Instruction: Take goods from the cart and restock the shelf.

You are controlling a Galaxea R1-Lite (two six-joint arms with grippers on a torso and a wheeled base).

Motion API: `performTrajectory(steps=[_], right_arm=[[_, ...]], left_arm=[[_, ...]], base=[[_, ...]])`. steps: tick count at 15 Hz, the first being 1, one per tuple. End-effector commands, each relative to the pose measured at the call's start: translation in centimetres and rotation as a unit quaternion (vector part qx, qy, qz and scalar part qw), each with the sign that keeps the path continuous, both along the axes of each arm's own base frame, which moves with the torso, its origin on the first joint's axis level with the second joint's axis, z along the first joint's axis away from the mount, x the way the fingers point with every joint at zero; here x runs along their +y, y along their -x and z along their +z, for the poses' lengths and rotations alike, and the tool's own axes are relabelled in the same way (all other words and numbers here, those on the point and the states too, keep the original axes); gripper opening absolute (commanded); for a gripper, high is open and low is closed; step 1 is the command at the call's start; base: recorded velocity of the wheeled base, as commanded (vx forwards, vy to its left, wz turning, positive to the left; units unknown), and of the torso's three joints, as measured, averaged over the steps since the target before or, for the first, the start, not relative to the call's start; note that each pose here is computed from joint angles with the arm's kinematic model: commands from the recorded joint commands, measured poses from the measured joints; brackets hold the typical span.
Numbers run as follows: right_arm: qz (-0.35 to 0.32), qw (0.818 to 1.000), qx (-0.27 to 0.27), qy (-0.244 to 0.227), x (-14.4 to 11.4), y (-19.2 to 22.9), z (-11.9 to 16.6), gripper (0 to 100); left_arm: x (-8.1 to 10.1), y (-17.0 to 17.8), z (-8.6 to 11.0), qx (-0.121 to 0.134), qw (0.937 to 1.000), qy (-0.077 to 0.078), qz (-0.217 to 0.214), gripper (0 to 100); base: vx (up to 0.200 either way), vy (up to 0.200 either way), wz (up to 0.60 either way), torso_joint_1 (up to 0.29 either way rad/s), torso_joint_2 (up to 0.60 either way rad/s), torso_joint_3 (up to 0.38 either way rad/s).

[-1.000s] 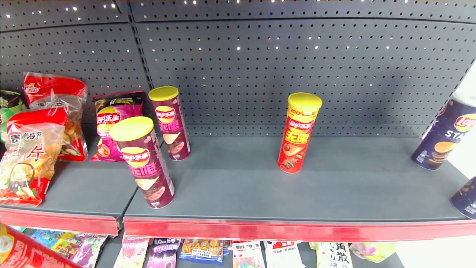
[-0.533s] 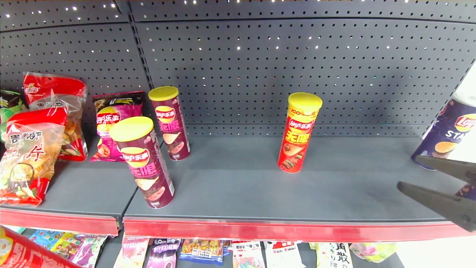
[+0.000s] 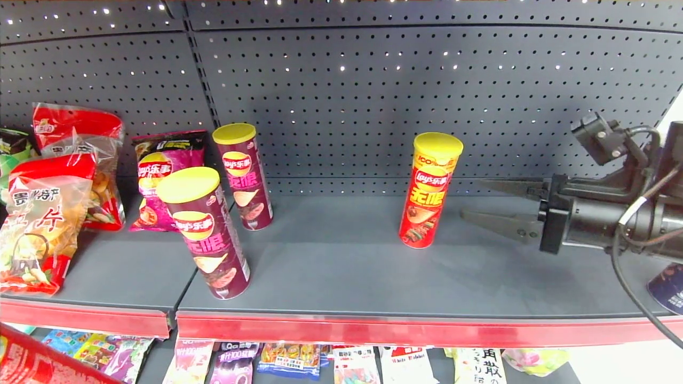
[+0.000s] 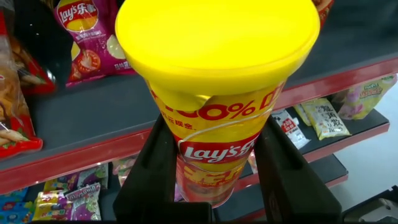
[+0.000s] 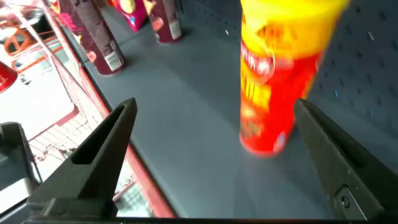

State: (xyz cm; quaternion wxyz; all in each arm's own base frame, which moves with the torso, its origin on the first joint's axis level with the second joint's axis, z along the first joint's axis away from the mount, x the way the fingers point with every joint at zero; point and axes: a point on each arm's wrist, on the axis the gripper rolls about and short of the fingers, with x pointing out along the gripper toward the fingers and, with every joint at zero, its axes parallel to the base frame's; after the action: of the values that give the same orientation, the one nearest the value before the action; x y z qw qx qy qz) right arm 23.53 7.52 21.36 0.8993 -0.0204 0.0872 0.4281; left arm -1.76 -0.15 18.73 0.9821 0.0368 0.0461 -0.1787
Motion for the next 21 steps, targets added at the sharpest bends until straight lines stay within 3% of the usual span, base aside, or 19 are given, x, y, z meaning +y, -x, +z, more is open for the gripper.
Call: performTrajectory(steps=[1,6,14,21], right_arm=[[0.009,1.000,0.016,0.005,0.7,-2.6,-1.8,100],[0.007,1.000,-0.006,0.006,1.0,-4.1,-2.2,100],[-0.024,0.999,-0.003,0.025,-0.7,-6.2,-3.6,100],[0.005,1.000,-0.024,0.017,0.6,-8.0,-2.8,100]], left_arm=[[0.0,0.1,0.1,-0.002,1.0000,0.000,0.000,0],[0.0,0.1,0.6,-0.008,1.0000,0.001,0.002,0],[0.0,0.1,0.7,-0.012,0.9999,-0.006,-0.001,0],[0.0,0.1,0.8,-0.013,0.9999,-0.007,-0.001,0]], base=[[0.000,0.000,0.00,0.000,0.00,0.000],[0.000,0.000,0.00,0.000,0.00,0.000],[0.000,0.000,0.00,0.000,0.00,0.000],[0.000,0.000,0.00,0.000,0.00,0.000]])
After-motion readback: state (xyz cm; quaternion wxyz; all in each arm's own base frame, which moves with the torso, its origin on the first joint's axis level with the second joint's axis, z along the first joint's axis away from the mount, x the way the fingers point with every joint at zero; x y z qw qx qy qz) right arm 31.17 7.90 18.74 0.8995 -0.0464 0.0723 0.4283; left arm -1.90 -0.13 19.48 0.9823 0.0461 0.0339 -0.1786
